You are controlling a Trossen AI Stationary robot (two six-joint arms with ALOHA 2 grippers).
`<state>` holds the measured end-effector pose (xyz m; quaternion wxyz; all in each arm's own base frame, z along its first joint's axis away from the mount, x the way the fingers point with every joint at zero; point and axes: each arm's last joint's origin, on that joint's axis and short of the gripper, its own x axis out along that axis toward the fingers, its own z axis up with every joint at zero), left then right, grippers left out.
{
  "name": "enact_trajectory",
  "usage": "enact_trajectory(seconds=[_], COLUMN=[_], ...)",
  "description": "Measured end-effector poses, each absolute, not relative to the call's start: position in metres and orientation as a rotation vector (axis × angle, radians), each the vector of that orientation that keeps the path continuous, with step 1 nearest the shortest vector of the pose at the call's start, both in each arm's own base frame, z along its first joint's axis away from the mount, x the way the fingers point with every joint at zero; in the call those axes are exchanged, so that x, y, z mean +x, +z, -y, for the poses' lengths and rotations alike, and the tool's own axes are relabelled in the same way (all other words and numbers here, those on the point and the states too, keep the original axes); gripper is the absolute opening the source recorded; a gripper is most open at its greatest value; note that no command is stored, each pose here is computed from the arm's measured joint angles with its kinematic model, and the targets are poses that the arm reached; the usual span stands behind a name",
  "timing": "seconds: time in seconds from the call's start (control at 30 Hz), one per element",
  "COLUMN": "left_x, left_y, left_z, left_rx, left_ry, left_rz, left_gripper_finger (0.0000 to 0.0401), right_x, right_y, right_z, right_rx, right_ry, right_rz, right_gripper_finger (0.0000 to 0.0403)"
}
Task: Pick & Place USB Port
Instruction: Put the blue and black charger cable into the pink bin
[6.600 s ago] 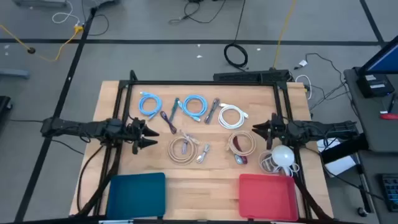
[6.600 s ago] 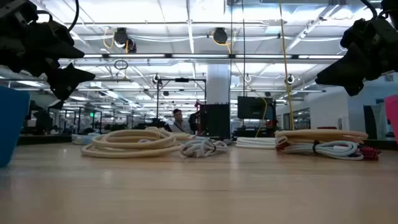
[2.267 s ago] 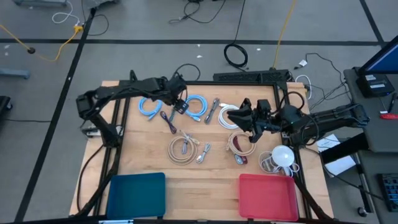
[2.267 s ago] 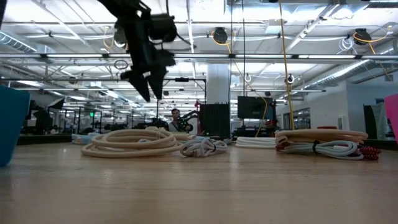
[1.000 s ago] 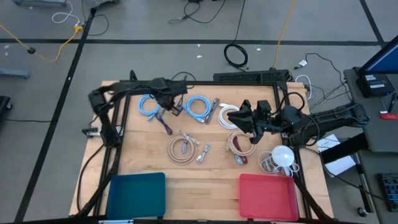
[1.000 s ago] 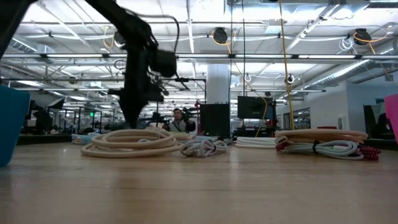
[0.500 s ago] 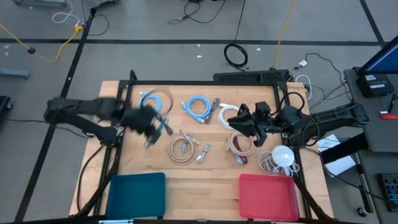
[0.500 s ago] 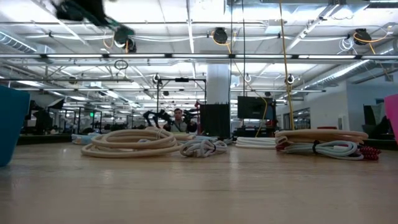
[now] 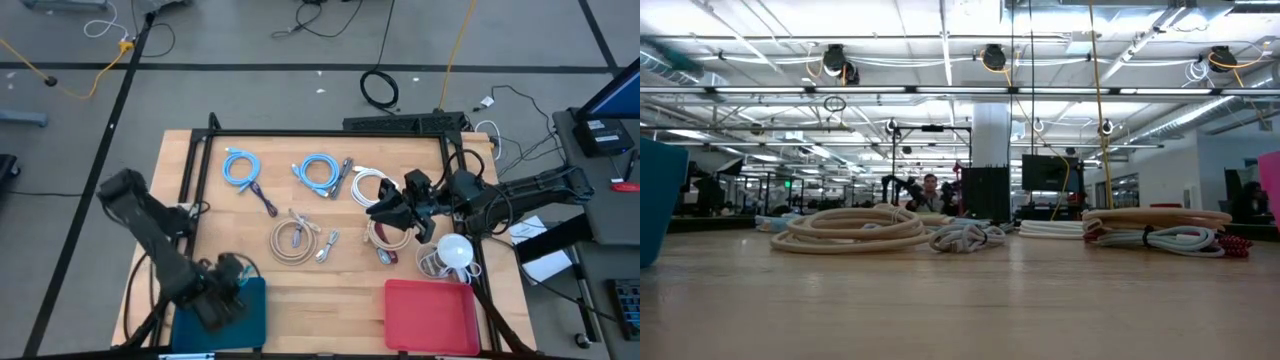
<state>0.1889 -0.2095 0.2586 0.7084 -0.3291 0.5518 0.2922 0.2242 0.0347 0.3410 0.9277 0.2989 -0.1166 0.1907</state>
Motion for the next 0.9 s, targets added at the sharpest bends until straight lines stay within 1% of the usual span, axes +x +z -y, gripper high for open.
enact_trajectory(seconds=[0.1,0.2,0.4,0.57,0.63,0.77,0.83,0.9], left_x=[0.188,0.187,0.185,0.186,0.192,0.22,0.238,0.259], left_y=[0.244,0.238,0.238,0.239,0.245,0.284,0.304,0.324], left_z=[0.224,0.238,0.244,0.246,0.243,0.22,0.203,0.183], left_rx=[-0.703,-0.733,-0.805,-0.827,-0.865,-0.944,-0.898,-0.845], left_ry=[0.638,0.599,0.629,0.617,0.597,0.511,0.462,0.394], left_rz=[-1.277,-1.276,-1.173,-1.14,-1.017,-0.558,-0.419,-0.329], left_gripper_finger=[0.0024,0.0024,0.0024,0.0024,0.0024,0.0024,0.0023,0.0023], right_x=[0.224,0.224,0.224,0.224,0.224,0.224,0.225,0.227], right_y=[0.341,0.341,0.339,0.336,0.336,0.331,0.327,0.323], right_z=[-0.035,-0.035,-0.039,-0.042,-0.044,-0.049,-0.054,-0.06], right_rx=[0.613,0.627,0.632,0.635,0.636,0.672,0.699,0.707], right_ry=[0.392,0.395,0.406,0.406,0.41,0.408,0.387,0.375], right_rz=[0.239,0.231,0.213,0.178,0.171,0.111,0.075,0.049], right_gripper_finger=[0.0084,0.0084,0.0084,0.0084,0.0084,0.0084,0.0084,0.0084])
